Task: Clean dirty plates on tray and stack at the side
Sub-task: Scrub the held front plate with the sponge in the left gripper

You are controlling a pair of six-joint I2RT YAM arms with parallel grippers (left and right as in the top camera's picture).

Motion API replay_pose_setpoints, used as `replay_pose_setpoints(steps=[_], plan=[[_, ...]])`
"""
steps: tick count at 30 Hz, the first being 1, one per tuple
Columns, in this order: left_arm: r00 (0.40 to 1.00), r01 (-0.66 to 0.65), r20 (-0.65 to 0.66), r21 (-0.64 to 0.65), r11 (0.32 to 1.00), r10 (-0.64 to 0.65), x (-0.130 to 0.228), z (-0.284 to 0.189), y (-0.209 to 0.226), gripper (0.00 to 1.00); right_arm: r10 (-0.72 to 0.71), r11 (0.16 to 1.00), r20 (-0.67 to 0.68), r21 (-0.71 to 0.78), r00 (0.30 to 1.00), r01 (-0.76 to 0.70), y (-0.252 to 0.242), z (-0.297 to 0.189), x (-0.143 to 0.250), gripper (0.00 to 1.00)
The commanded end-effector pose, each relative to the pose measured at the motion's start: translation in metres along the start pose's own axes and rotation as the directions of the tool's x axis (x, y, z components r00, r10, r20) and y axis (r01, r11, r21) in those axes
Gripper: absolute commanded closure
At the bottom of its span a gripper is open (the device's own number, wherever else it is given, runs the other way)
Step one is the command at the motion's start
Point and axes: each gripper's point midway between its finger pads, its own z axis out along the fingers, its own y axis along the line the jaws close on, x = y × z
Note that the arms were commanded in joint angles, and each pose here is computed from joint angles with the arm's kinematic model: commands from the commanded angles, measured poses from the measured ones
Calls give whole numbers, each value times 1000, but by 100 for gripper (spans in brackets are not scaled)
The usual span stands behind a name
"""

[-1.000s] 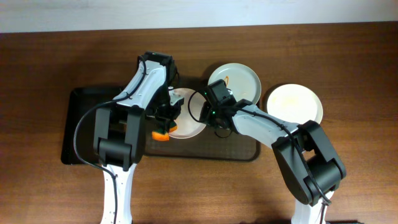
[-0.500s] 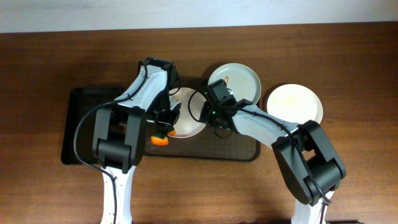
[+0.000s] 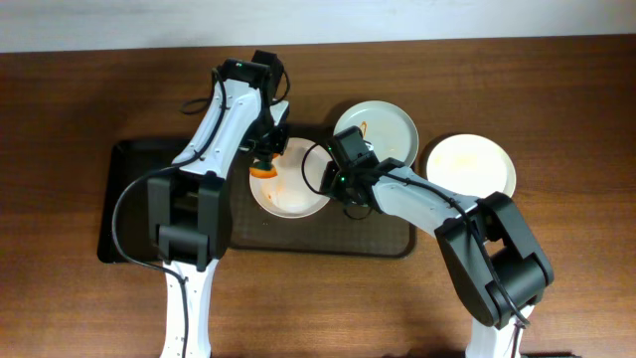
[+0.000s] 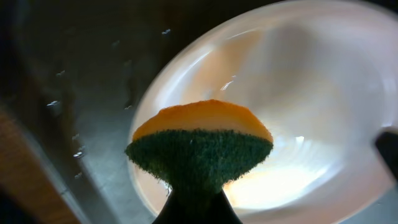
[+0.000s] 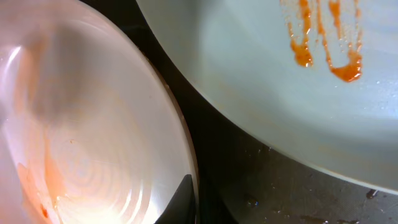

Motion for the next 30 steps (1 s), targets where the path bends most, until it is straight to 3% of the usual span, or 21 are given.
replay_pose_setpoints(steps=[1, 7, 9, 15, 19, 22, 24, 26, 30], plan=[[999, 3, 32, 109, 994, -7, -9, 0, -20, 100, -8, 999, -23, 48, 1000, 9, -15, 9, 10, 96], [999, -15, -34, 108, 994, 19, 9, 45, -21, 100, -8, 999, -23, 48, 1000, 9, -15, 9, 10, 96], [995, -34, -87, 109, 994, 44, 30, 77, -18, 100, -9, 999, -23, 48, 1000, 10, -15, 9, 10, 96], [977, -54, -200, 107, 993, 75, 75, 113, -13, 100, -12, 999, -19, 43, 1000, 13, -13, 9, 9, 96], [976, -81, -206, -29, 996, 73, 95, 149, 14, 98, -12, 999, -18, 42, 1000, 13, -13, 9, 8, 96], [978, -83, -194, -44, 996, 73, 100, 160, 18, 46, -12, 999, -18, 42, 1000, 13, -13, 9, 8, 96], [980, -84, -184, -45, 995, 74, 98, 160, 18, 28, -12, 999, -18, 42, 1000, 13, -13, 9, 8, 96], [981, -83, -179, -45, 996, 74, 94, 157, 18, 27, -12, 999, -18, 42, 1000, 13, -13, 9, 8, 96], [977, -80, -202, -31, 996, 72, 87, 139, 14, 46, -12, 999, -18, 42, 1000, 13, -13, 9, 8, 96]])
